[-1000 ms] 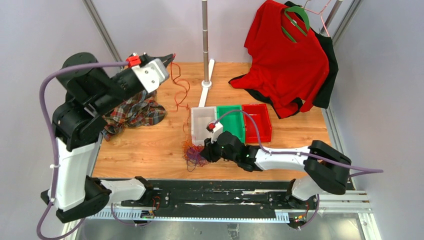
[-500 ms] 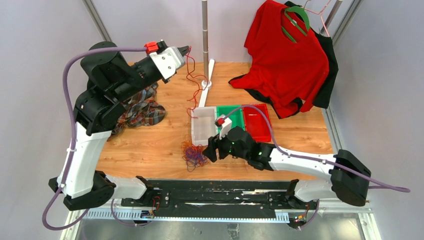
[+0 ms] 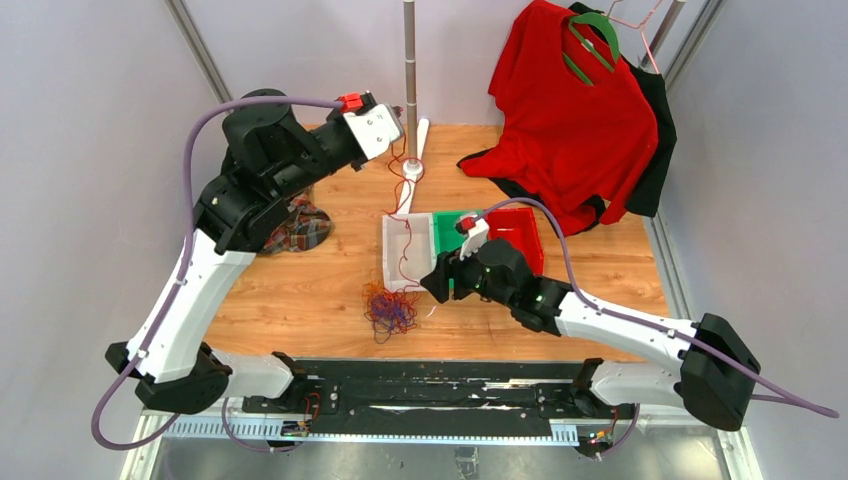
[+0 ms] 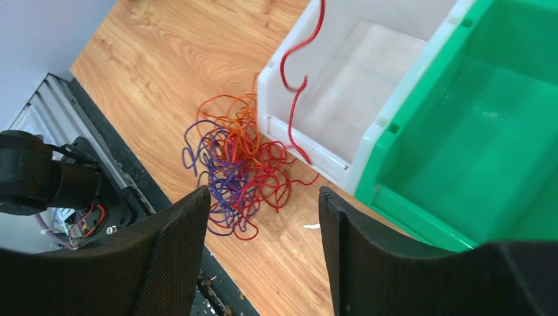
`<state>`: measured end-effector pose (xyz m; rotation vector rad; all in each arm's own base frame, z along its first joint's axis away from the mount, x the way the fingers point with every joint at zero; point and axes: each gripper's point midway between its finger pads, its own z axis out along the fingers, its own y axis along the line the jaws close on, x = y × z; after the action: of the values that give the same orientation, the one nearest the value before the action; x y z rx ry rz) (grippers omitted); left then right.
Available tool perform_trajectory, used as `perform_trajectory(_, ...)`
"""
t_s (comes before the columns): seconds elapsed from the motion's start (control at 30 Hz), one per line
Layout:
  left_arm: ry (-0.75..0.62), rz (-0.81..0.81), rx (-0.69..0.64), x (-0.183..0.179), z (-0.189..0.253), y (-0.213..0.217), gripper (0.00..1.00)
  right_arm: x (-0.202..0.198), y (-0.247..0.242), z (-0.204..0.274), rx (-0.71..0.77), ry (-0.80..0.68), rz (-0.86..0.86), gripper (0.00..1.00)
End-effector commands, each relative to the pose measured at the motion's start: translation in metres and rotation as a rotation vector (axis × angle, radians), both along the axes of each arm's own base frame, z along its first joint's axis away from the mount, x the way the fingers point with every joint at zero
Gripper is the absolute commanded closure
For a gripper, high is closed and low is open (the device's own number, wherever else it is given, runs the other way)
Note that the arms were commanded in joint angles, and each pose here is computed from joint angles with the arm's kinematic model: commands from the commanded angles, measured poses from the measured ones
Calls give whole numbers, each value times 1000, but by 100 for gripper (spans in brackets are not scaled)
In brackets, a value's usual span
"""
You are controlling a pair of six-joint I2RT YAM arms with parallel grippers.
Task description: Untangle the cables
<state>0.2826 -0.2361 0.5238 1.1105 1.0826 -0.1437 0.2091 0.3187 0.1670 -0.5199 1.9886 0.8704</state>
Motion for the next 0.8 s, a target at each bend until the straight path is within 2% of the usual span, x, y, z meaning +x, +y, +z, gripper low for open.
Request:
perform_trajectory(0.0, -77, 3, -76, 0, 30, -1, 100, 6, -11, -8, -7, 12, -35, 39)
perform_trajectory(0.2, -70, 15, -109, 10, 34, -7, 100, 9, -9, -15, -15, 23, -38, 42)
perform_trajectory(0.33, -31, 19, -88, 12, 18, -8, 100, 10, -8, -20, -19, 28, -40, 43)
perform_trajectory(0.77, 244, 91, 62, 24, -142, -7, 100, 23, -36, -29, -12, 58, -165, 46)
